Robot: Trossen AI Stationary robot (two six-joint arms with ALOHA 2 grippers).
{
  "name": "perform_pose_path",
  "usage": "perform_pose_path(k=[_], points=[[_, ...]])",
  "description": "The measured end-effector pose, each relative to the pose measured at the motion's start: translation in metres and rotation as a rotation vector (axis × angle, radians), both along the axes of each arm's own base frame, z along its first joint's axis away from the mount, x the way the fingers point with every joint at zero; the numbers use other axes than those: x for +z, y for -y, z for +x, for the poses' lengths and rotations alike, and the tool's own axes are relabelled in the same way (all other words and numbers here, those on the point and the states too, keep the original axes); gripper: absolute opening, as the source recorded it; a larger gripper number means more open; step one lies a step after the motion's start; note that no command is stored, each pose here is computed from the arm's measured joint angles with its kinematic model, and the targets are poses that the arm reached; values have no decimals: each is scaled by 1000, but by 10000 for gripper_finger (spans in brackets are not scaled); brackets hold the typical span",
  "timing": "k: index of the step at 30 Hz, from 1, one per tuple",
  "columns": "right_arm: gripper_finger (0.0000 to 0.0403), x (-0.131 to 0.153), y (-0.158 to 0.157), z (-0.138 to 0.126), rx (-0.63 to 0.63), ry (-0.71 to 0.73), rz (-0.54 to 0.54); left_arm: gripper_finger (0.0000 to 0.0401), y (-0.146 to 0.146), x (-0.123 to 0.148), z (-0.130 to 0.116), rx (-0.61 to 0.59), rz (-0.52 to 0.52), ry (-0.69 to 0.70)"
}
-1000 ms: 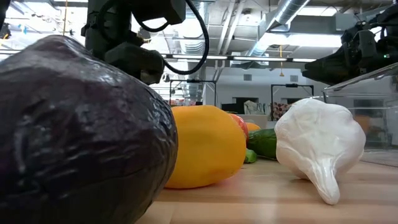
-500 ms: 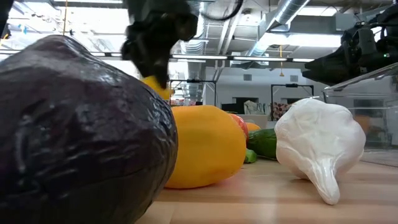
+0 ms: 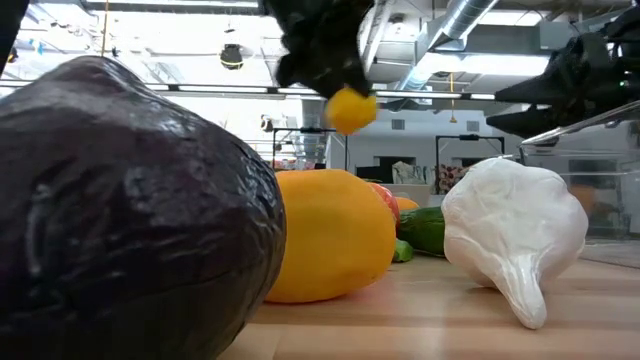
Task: Sort produce into baskets
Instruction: Put the left yellow lemon into the yellow bin
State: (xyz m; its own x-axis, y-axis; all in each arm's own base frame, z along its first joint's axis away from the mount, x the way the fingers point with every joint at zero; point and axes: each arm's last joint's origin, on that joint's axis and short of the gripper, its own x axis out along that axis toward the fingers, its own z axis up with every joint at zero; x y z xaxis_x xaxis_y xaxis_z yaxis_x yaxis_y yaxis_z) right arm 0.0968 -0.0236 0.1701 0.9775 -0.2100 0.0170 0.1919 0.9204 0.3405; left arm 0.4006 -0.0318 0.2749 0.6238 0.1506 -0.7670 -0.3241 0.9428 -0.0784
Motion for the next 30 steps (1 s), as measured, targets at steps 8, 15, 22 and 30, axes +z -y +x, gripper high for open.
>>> perform_pose_path(k=[8, 15, 22, 30], points=[[286, 8, -5, 0, 120, 81, 20, 175, -11, 21, 21, -76, 61, 285], [286, 23, -13, -1, 203, 233, -22, 175, -13, 34, 28, -139, 142, 416], [286, 29, -21, -2, 277, 296, -28, 175, -12, 41, 31, -162, 184, 492], [286, 30, -26, 2, 253, 286, -117, 175, -14, 48, 37, -140, 202, 603]])
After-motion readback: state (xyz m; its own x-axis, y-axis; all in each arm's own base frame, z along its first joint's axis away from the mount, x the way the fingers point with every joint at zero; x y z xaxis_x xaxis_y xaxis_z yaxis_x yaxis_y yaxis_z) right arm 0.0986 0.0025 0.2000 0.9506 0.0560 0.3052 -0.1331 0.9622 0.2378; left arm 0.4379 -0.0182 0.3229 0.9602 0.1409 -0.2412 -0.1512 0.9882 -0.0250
